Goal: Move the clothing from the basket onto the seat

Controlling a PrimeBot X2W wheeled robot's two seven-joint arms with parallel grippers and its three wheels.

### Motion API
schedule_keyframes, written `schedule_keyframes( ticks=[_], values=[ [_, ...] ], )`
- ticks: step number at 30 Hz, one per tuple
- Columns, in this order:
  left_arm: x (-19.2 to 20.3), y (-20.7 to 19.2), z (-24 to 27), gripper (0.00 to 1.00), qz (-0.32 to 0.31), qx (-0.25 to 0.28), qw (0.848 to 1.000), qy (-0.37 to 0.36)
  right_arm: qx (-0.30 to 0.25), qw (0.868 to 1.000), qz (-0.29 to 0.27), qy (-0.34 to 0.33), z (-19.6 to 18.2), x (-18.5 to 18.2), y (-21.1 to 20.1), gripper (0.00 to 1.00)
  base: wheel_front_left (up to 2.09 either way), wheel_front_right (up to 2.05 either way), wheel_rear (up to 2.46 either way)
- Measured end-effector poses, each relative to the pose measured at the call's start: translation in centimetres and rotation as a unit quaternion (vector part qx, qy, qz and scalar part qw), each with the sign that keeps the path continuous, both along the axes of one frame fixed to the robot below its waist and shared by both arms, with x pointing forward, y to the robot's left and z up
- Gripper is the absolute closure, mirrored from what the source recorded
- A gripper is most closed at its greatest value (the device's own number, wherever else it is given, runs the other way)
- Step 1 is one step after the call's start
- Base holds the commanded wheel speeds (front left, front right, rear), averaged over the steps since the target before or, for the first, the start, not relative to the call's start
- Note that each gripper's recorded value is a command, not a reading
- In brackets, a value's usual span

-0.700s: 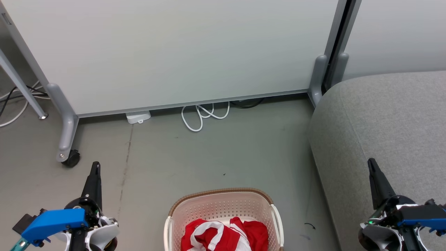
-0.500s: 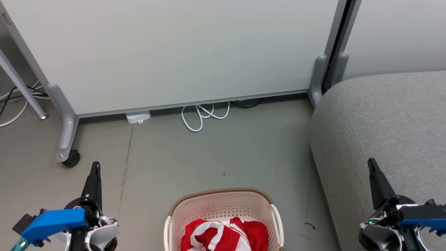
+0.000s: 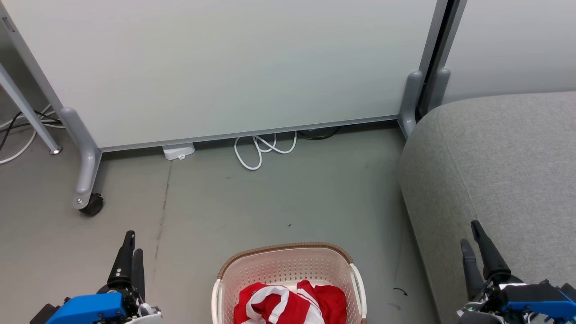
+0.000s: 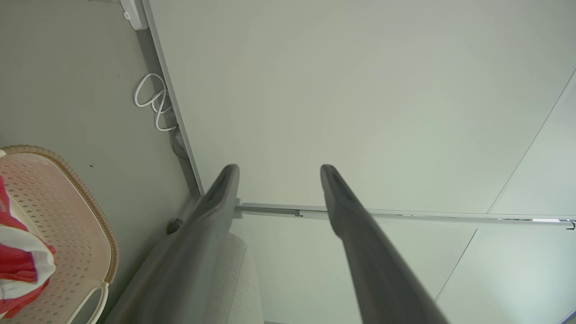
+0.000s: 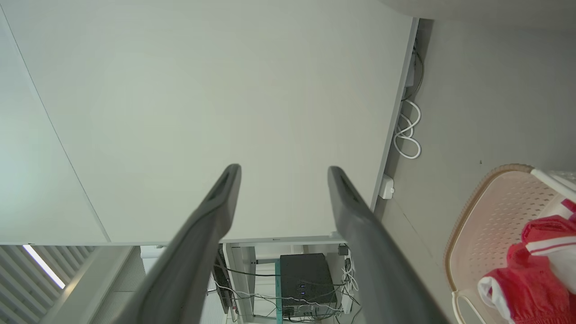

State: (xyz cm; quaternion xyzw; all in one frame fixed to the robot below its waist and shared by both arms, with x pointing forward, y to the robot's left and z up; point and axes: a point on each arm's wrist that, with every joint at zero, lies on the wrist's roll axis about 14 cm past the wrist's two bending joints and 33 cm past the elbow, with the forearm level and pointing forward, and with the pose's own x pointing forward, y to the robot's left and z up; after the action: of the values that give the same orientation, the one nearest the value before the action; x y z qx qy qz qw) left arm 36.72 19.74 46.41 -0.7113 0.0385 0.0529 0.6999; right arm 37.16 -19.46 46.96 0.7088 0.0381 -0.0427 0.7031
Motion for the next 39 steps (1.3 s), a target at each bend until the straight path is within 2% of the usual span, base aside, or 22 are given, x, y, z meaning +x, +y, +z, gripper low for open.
schedule_keyframes(
  ticks=[9,17,27,29,30,31,32,34,39],
  values=[
    [0.1,-0.2,-0.1,0.0,0.002,0.034,0.999,0.008,-0.041,0.999,-0.001,0.003,-0.1,0.1,0.3,0.0,0.0,0.0,0.0],
    [0.4,-0.7,0.2,0.0,-0.015,0.131,0.991,0.015,-0.133,0.991,0.008,0.006,-0.1,0.2,0.3,0.0,0.0,0.0,0.0],
    [0.5,-1.8,0.3,0.0,-0.043,0.266,0.963,0.017,-0.25,0.968,0.025,-0.002,0.3,0.6,0.8,0.0,0.0,0.0,0.0],
    [0.5,-1.8,0.3,0.0,-0.043,0.266,0.963,0.017,-0.25,0.968,0.025,-0.002,0.3,0.6,0.8,0.0,0.0,0.0,0.0],
    [0.5,-2.1,0.5,0.0,-0.05,0.308,0.95,0.013,-0.294,0.955,0.028,-0.007,0.6,0.6,0.8,0.0,0.0,0.0,0.0],
    [0.5,-2.1,0.5,0.0,-0.05,0.308,0.95,0.013,-0.294,0.955,0.028,-0.007,0.6,0.6,0.8,0.0,0.0,0.0,0.0],
    [0.5,-2.4,0.7,0.0,-0.059,0.357,0.932,0.006,-0.342,0.939,0.029,-0.01,0.8,0.7,0.6,0.0,0.0,0.0,0.0],
    [0.5,-2.4,0.7,0.0,-0.059,0.357,0.932,0.006,-0.342,0.939,0.029,-0.01,0.8,0.7,0.6,0.0,0.0,0.0,0.0],
    [0.5,-2.7,0.8,0.0,-0.066,0.399,0.915,0.002,-0.378,0.925,0.033,-0.014,0.9,0.7,0.7,0.0,0.0,0.0,0.0]
  ],
)
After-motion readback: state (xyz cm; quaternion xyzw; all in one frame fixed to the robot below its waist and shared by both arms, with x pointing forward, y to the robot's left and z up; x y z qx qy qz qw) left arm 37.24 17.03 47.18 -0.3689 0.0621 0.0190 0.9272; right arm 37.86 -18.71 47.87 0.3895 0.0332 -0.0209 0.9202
